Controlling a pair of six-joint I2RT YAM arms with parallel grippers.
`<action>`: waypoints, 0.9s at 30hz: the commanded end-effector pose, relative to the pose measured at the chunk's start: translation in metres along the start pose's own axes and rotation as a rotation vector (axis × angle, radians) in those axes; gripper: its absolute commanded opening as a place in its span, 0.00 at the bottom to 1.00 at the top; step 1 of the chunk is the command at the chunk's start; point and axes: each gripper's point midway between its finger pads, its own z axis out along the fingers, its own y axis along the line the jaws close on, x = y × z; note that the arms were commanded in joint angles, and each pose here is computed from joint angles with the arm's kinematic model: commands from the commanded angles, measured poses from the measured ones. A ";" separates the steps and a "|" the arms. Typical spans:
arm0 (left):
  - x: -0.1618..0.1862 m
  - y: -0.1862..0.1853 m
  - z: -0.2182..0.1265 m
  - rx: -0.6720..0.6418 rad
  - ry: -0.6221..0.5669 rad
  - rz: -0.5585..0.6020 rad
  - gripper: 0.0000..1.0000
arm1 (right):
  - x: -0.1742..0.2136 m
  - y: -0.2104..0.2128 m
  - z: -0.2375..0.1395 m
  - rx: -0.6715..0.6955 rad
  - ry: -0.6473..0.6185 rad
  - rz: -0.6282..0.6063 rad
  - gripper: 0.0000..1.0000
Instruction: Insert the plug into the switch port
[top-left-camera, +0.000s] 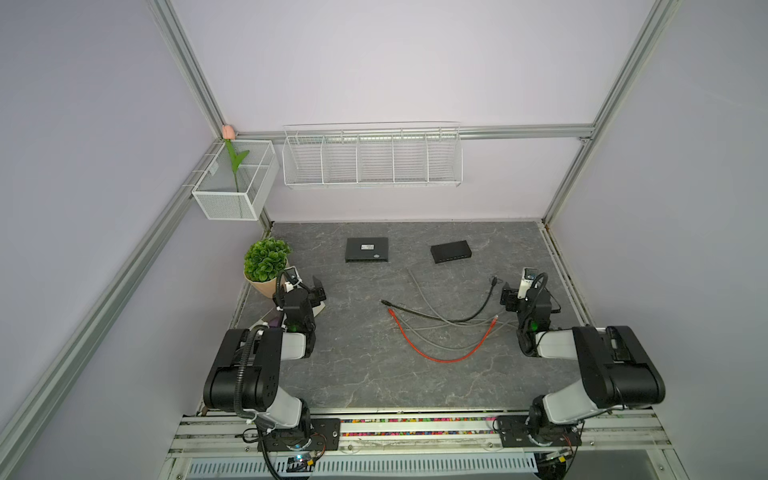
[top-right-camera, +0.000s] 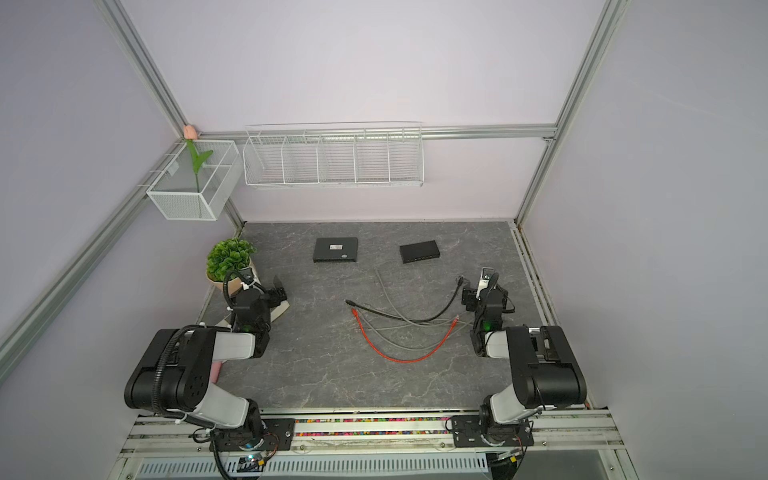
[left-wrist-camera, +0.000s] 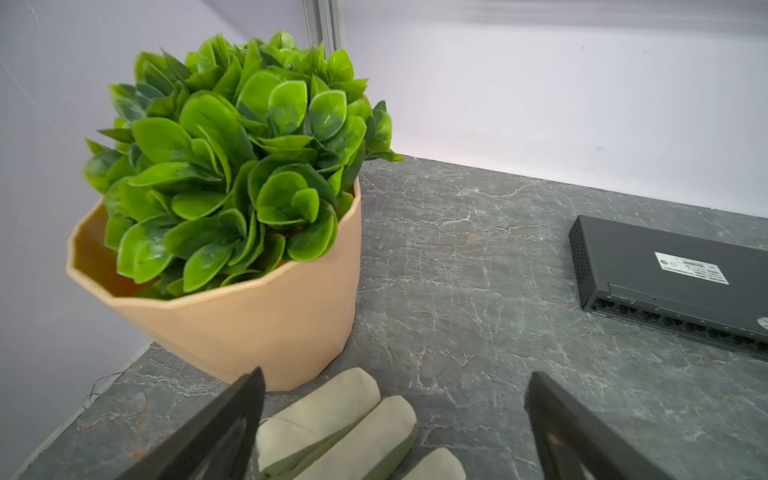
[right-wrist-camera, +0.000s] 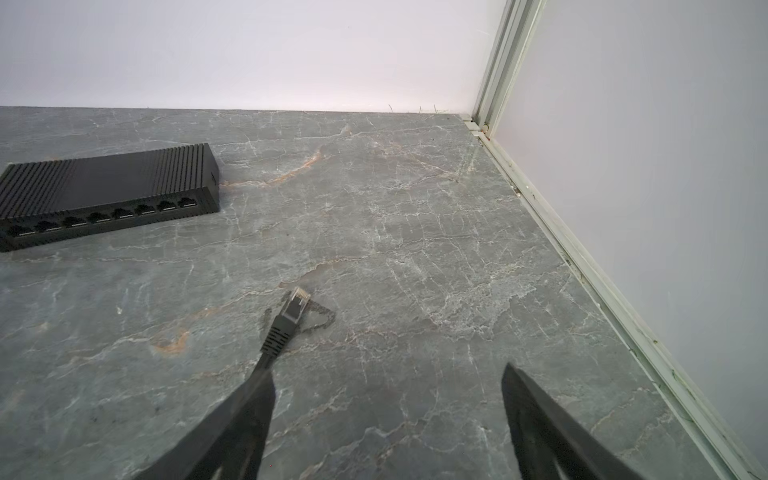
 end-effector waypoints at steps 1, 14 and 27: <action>-0.002 0.003 0.002 -0.018 -0.005 0.005 0.99 | -0.004 0.003 0.002 -0.008 -0.013 -0.012 0.89; -0.001 0.003 0.002 -0.015 -0.002 0.004 0.99 | -0.005 0.003 0.002 -0.008 -0.013 -0.011 0.89; -0.066 0.024 -0.027 -0.244 -0.036 -0.001 0.99 | -0.077 0.025 -0.037 -0.060 -0.012 -0.103 0.89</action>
